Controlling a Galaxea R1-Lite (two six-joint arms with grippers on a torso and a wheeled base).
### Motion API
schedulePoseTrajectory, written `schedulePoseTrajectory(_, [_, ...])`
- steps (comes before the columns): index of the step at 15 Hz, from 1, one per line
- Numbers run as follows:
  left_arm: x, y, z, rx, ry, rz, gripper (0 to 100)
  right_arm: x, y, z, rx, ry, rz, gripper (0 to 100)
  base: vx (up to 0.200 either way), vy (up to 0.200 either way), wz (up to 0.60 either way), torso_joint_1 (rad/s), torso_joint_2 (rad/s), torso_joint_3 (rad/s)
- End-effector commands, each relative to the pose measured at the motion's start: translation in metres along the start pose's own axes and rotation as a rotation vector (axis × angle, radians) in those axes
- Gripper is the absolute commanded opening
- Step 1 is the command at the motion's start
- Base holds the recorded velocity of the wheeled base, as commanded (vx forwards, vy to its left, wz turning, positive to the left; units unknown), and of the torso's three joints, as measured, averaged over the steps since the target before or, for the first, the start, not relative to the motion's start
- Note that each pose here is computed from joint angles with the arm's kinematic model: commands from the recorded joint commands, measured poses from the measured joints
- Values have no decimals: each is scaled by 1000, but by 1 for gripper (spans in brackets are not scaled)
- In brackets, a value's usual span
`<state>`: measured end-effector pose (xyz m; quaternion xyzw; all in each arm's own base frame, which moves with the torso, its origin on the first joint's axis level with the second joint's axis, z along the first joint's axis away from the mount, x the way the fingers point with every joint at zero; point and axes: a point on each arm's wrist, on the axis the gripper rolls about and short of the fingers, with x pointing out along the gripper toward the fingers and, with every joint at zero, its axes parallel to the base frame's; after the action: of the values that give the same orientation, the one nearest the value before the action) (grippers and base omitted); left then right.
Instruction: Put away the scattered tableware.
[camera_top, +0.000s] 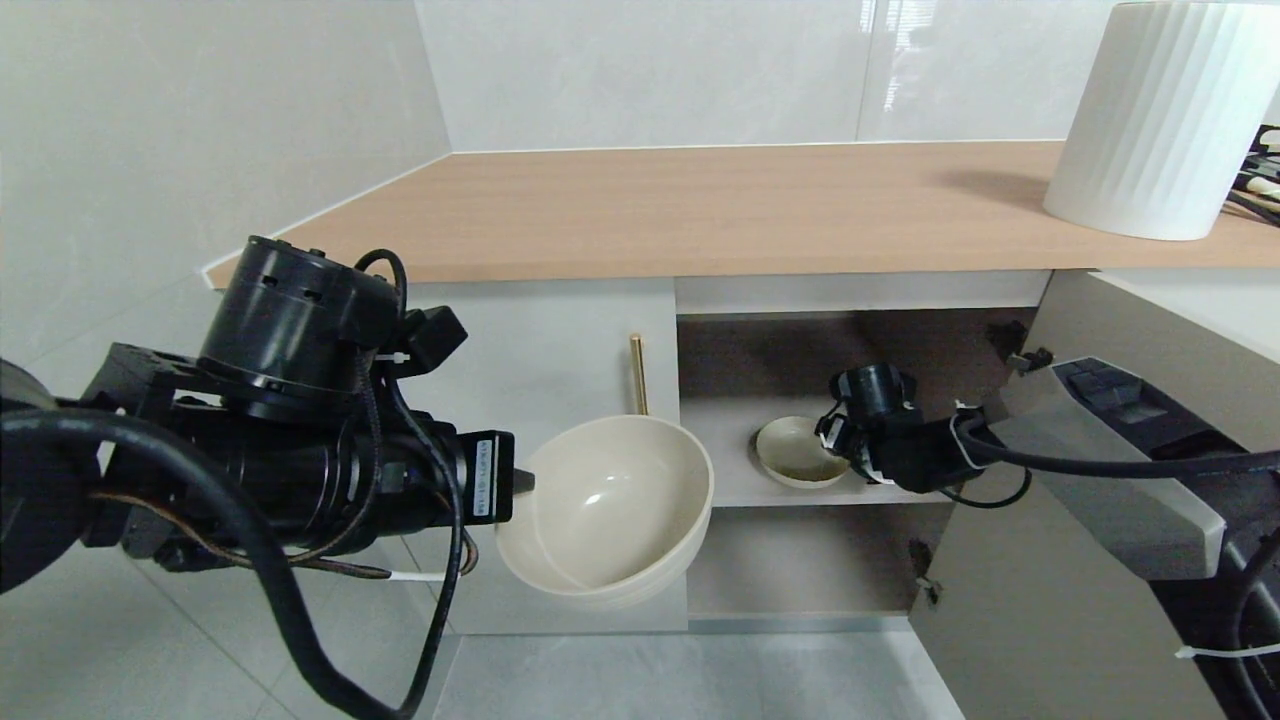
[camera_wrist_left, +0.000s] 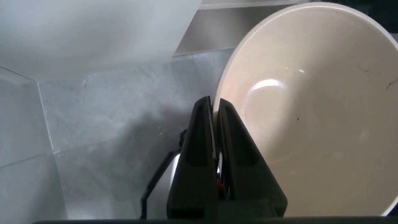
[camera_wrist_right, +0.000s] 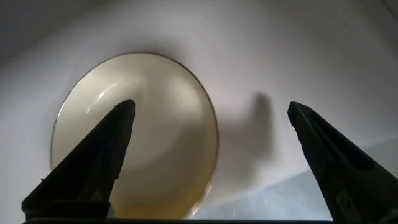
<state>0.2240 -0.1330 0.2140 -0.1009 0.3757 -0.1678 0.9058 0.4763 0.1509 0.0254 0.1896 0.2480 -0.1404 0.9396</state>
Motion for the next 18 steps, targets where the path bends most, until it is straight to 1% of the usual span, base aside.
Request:
schedulePoseTrajectory(1, [5, 0, -1, 4, 13, 6, 0, -39, 0, 22, 5, 17, 51, 100, 0, 0, 0, 0, 0, 0])
schedulePoseTrajectory(2, [7, -1, -2, 10, 20, 1, 0, -65, 0, 27, -16, 79, 132, 100, 0, 0, 0, 0, 0, 0])
schedulePoseTrajectory(3, [10, -3, -2, 15, 16, -4, 0, -92, 0, 33, -44, 126, 204, 100, 0, 0, 0, 0, 0, 0])
schedulePoseTrajectory(4, [17, -5, -3, 27, 20, -5, 0, -123, 0, 40, -83, 171, 280, 100, 0, 0, 0, 0, 0, 0])
schedulePoseTrajectory(5, [24, -7, -6, 57, 29, 7, 0, -153, -1, 47, -128, 204, 341, 100, 0, 0, 0, 0, 0, 0])
schedulePoseTrajectory(6, [30, -8, -10, 79, 41, 26, 0, -179, -3, 52, -169, 224, 390, 100, 0, 0, 0, 0, 0, 0])
schedulePoseTrajectory(7, [36, -11, -13, 96, 43, 29, 0, -207, -6, 56, -226, 239, 435, 100, 0, 0, 0, 0, 0, 0])
schedulePoseTrajectory(8, [43, -13, -18, 108, 58, 33, 0, -228, -11, 61, -275, 231, 456, 100, 0, 0, 0, 0, 0, 0])
schedulePoseTrajectory(9, [47, -15, -20, 114, 54, 34, 0, -239, -14, 63, -299, 224, 468, 100, 0, 0, 0, 0, 0, 0])
schedulePoseTrajectory(10, [57, -21, -27, 135, 52, 41, 0, -258, -19, 65, -324, 224, 495, 100, 0, 0, 0, 0, 0, 0])
schedulePoseTrajectory(11, [65, -25, -32, 149, 46, 43, 0, -273, -20, 64, -349, 237, 528, 100, 0, 0, 0, 0, 0, 0])
schedulePoseTrajectory(12, [73, -29, -37, 160, 47, 45, 0, -288, -23, 63, -383, 257, 568, 100, 0, 0, 0, 0, 0, 0])
schedulePoseTrajectory(14, [77, -32, -39, 168, 49, 34, 0, -310, -26, 56, -443, 324, 647, 100, 0, 0, 0, 0, 0, 0])
schedulePoseTrajectory(16, [77, -40, -44, 186, 55, 15, 0, -319, -23, 43, -497, 394, 656, 100, 0, 0, 0, 0, 0, 0])
schedulePoseTrajectory(17, [77, -43, -45, 192, 59, 9, 0, -320, -21, 39, -507, 406, 657, 100, 0, 0, 0, 0, 0, 0])
schedulePoseTrajectory(18, [74, -48, -49, 204, 60, -4, 0, -315, -18, 30, -527, 437, 649, 100, 0, 0, 0, 0, 0, 0])
